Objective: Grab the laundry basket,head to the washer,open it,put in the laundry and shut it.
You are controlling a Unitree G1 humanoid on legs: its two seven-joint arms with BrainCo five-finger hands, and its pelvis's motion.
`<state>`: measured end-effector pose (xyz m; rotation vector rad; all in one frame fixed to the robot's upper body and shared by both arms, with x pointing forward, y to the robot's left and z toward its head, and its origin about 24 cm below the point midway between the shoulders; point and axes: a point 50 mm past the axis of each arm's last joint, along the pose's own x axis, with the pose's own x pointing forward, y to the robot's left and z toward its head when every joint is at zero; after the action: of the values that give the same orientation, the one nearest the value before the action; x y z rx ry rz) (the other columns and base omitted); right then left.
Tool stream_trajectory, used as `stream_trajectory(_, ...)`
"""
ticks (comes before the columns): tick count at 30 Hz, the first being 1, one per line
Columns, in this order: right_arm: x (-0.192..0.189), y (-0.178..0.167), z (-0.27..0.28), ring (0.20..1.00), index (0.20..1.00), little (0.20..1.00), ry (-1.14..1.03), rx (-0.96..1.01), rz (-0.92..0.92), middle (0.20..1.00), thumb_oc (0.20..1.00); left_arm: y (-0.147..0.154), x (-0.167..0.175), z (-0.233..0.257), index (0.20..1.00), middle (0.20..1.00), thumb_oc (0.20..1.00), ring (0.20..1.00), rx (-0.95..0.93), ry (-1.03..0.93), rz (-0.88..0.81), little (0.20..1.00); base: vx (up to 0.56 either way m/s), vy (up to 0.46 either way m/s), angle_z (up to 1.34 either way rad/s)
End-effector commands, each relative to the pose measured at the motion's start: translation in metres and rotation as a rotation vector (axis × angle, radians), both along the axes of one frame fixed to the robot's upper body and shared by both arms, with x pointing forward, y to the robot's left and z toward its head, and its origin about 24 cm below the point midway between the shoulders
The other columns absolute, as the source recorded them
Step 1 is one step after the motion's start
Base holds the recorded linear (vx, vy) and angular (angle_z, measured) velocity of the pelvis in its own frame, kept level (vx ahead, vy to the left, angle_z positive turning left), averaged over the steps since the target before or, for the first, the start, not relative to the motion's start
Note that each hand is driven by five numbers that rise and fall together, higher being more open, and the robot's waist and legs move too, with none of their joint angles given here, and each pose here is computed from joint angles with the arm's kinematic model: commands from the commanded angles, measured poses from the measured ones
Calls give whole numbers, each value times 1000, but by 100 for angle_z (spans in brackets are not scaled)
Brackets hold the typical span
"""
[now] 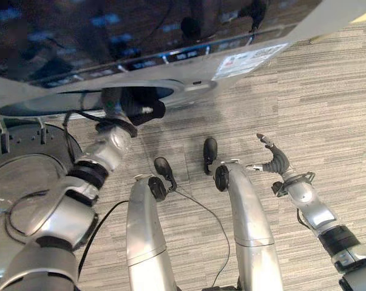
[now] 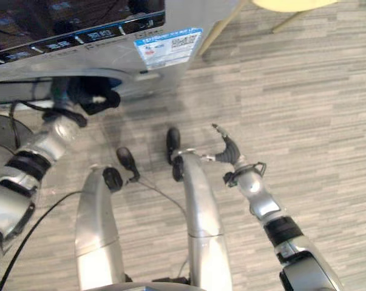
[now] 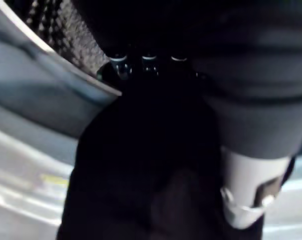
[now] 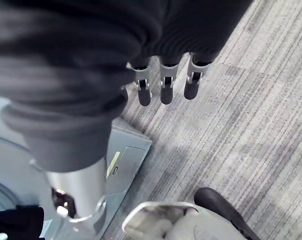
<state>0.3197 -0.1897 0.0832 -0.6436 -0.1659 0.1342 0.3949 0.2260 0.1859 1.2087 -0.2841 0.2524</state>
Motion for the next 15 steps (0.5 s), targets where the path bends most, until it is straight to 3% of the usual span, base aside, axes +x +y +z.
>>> stream_trajectory(1, -9, 3, -9, 1000, 1000, 1000, 3, -32, 3, 1000, 1000, 0, 2, -23, 1000, 1000, 1000, 1000, 60, 119, 12, 1000, -34, 21, -4)
stream_trajectory(2, -8, 2, -9, 1000, 1000, 1000, 4, -37, 1, 1000, 1000, -3, 3, -23, 1000, 1000, 1000, 1000, 61, 122, 7, 1000, -36, 31, -5)
stream_trajectory(4, -7, 2, -8, 1000, 1000, 1000, 2, -45, -6, 1000, 1000, -12, 4, -23, 200, 200, 200, 200, 41, 122, -20, 200, -8, 27, -6)
stream_trajectory(8, -7, 2, -11, 1000, 1000, 1000, 9, -33, -16, 1000, 1000, -25, 3, -16, 200, 200, 200, 200, -22, 67, -80, 200, 2, 50, -9)
stream_trajectory(15, -17, 6, -21, 1000, 1000, 1000, 37, 36, 7, 1000, 1000, -1, -10, 93, 200, 200, 200, 200, -218, -450, -18, 200, -37, 55, -3)
